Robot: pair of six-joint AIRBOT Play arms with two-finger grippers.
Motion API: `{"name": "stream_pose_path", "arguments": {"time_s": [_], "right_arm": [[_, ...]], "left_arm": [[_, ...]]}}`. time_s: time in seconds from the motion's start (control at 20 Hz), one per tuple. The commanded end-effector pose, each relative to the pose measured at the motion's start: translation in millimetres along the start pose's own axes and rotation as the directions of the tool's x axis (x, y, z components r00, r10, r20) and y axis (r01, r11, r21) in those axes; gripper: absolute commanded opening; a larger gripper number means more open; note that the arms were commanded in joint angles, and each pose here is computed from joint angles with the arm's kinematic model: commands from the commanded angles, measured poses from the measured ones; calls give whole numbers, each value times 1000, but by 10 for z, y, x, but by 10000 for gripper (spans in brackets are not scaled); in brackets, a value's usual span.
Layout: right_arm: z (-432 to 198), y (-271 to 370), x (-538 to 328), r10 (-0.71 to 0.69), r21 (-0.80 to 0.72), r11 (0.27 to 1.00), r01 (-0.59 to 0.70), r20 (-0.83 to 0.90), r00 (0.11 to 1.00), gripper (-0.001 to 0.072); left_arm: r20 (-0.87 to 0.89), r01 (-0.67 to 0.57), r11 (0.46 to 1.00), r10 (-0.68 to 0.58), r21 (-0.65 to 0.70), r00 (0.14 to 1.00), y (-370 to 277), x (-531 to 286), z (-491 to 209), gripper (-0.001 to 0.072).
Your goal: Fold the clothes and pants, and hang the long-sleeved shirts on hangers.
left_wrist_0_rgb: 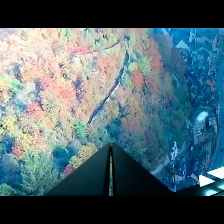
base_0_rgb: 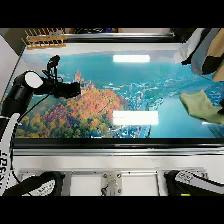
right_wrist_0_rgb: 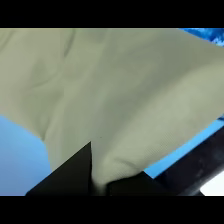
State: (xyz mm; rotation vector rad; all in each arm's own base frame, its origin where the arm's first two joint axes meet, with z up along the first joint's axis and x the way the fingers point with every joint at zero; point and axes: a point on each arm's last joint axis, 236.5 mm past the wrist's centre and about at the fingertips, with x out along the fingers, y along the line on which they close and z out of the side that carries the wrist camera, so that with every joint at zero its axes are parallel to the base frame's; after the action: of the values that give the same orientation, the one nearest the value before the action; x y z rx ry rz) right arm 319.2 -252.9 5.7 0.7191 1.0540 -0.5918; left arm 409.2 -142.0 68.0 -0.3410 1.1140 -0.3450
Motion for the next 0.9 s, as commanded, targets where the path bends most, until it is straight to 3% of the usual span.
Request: {"name": "stream_pose_path", "arguments": {"time_s": [0.0,0.1,0.15,0.25,0.3,0.5,0.6,0.7,0.75,0.85], "right_arm": [[-643,-195,117,-49,46,997,54,-105,993,13],[-926,-190,183,-51,55,997,60,-161,986,22],[-1042,-193,206,-53,52,997,65,-195,979,91],[-1191,-198,185,-57,48,996,71,-255,965,500],[-1231,-227,142,-69,40,996,83,-278,958,571],[-992,-659,-392,-258,-44,966,255,-238,936,584],[-721,-518,-691,-219,-79,974,212,-101,970,584],[-603,154,-930,15,-181,984,-9,31,999,584],[-626,628,-1089,180,-256,954,-157,67,981,584],[-879,1522,-1436,468,-402,817,-414,41,883,583]], "left_arm": [[-1,0,1000,0,-2,1000,0,1,-2,5],[-1,0,1000,0,-1,1000,-1,0,-3,5],[-1,0,1000,0,-1,1000,-1,0,-3,5],[-1,-2,1000,2,0,1000,2,0,-3,5],[-1,-2,1000,2,0,1000,3,1,-3,5],[-1,-2,1000,2,1,1000,2,0,-3,5],[-2,-2,1000,2,0,1000,4,2,-5,5],[-1,-1,1000,1,0,1000,2,2,-4,5],[-1,-1,1000,1,0,1000,3,2,-4,5],[-1,-2,1000,2,1,1000,5,2,-3,5]]}}
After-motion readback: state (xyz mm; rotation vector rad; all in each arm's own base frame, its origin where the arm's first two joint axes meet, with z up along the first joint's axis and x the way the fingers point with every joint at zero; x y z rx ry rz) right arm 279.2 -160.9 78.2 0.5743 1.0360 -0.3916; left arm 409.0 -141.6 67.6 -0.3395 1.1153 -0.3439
